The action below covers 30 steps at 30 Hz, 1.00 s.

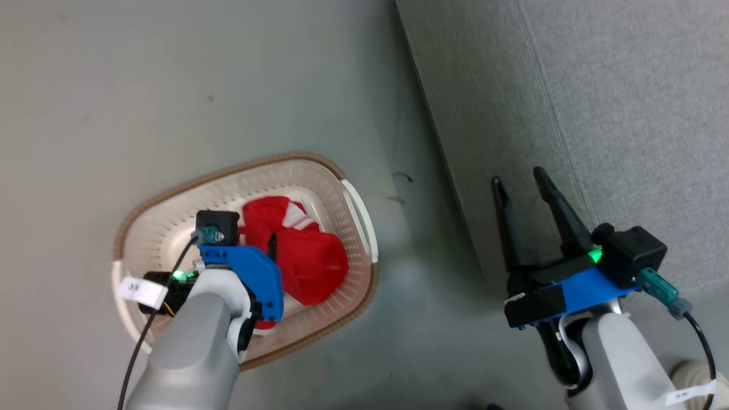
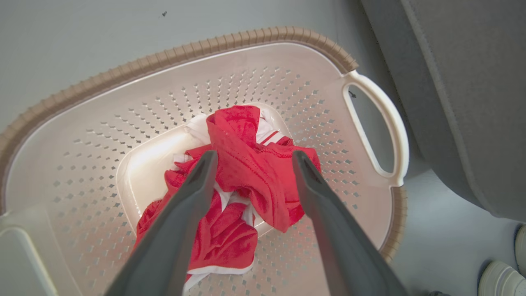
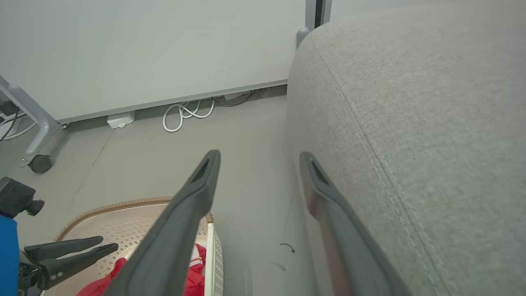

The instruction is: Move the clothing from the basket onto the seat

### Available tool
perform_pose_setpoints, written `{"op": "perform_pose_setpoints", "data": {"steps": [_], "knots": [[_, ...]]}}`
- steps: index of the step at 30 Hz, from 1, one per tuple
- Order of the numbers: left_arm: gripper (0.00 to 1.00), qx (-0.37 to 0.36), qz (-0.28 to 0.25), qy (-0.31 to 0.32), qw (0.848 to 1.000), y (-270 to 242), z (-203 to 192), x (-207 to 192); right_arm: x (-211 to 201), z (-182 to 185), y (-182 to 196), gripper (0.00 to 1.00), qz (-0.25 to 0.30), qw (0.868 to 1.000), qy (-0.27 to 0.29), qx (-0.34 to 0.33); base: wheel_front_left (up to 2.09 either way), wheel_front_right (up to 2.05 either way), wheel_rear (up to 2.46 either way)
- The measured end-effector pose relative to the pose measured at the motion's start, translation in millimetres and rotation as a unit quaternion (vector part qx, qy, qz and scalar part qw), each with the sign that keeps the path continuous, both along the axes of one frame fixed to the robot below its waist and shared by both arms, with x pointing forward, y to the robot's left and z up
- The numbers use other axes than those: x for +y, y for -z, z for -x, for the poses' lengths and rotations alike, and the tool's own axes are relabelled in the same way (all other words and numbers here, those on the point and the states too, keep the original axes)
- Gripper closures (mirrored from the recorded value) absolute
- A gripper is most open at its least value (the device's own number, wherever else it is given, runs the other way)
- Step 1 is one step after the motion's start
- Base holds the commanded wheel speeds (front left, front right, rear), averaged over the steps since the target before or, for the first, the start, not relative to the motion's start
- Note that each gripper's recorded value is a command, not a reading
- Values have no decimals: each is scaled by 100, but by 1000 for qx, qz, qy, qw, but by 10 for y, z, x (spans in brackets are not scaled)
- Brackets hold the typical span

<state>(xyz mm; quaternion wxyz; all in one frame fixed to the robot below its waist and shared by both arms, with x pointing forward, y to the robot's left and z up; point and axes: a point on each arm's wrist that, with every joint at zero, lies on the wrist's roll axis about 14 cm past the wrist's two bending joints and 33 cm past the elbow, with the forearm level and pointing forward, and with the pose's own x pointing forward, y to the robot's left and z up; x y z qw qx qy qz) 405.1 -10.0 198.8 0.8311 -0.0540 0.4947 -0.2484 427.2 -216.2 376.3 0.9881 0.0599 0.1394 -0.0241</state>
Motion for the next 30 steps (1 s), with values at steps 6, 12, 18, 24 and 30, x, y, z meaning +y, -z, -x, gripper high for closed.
{"op": "perform_pose_setpoints", "data": {"steps": [6, 12, 18, 24, 30], "knots": [[0, 67, -22, 2, 998, 437, 113, -92, -40, 60, 308, 0, -21, 999, 15, 38, 0, 0, 0], [0, 101, -45, 13, 994, 714, 174, -140, -110, 109, 449, 0, -29, 997, 29, 59, 0, 0, 0], [0, 116, -88, 23, 989, 923, 212, -95, -198, 122, 453, 0, -31, 997, 44, 60, 0, 0, 0], [100, 135, -108, 58, 983, 999, 319, -130, -216, 157, 461, 0, -35, 996, 50, 63, 0, 0, 0], [100, 125, -95, 64, 985, 923, 253, -187, -206, 144, 427, 0, -39, 996, 50, 58, 0, 0, 0]]}}
